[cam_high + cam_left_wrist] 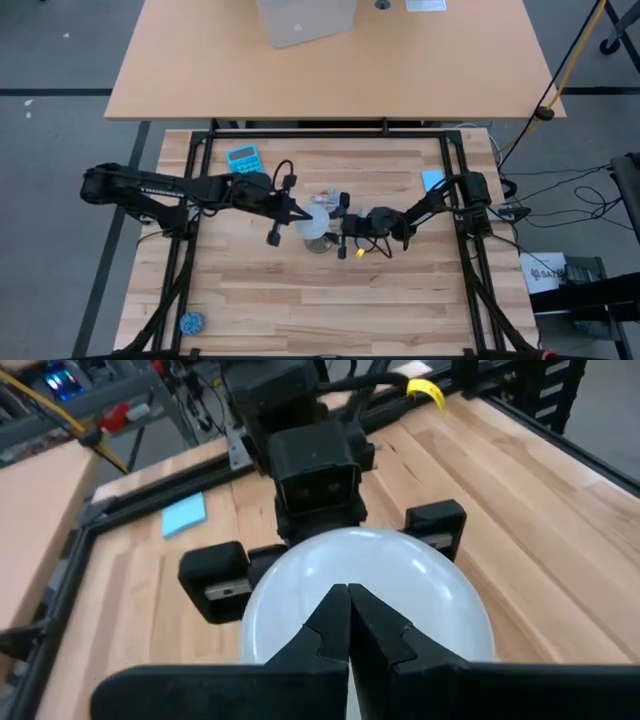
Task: Screw lightbulb
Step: Insert the light bulb into the lamp
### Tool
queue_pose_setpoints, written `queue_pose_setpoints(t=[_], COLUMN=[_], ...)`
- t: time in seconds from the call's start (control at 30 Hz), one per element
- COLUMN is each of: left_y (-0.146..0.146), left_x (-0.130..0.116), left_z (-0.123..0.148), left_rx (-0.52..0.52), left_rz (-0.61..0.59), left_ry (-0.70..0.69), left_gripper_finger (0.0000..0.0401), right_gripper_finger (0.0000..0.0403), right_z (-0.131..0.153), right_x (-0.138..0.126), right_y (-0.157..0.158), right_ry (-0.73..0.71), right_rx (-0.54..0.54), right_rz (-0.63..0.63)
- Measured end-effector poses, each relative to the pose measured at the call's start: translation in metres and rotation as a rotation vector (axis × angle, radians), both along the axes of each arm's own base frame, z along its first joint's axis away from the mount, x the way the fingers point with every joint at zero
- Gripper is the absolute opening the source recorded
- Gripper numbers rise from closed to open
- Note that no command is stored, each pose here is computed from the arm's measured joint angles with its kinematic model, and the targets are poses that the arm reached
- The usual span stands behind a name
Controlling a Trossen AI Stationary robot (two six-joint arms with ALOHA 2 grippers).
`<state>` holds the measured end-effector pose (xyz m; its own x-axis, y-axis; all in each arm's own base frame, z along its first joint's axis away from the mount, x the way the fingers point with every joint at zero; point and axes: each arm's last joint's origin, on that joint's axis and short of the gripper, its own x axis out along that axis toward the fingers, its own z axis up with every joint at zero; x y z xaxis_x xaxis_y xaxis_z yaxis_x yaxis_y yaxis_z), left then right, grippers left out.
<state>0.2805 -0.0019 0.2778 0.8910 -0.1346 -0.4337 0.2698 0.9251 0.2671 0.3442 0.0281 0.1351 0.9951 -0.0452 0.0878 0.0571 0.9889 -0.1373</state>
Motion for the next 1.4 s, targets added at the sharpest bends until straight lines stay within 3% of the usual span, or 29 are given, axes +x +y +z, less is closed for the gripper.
queue_pose_setpoints(t=[1.4], left_y=[0.003], left_x=[0.02], left_z=[-0.03], left_rx=[-0.112], left_rz=[0.072], left_ry=[0.114], left_gripper_finger=[0.0], right_gripper_finger=[0.0158], right_z=[-0.014], right_x=[0.001], right_y=[0.0], right_ry=[0.155], right_rx=[0.075], right_rz=[-0.044])
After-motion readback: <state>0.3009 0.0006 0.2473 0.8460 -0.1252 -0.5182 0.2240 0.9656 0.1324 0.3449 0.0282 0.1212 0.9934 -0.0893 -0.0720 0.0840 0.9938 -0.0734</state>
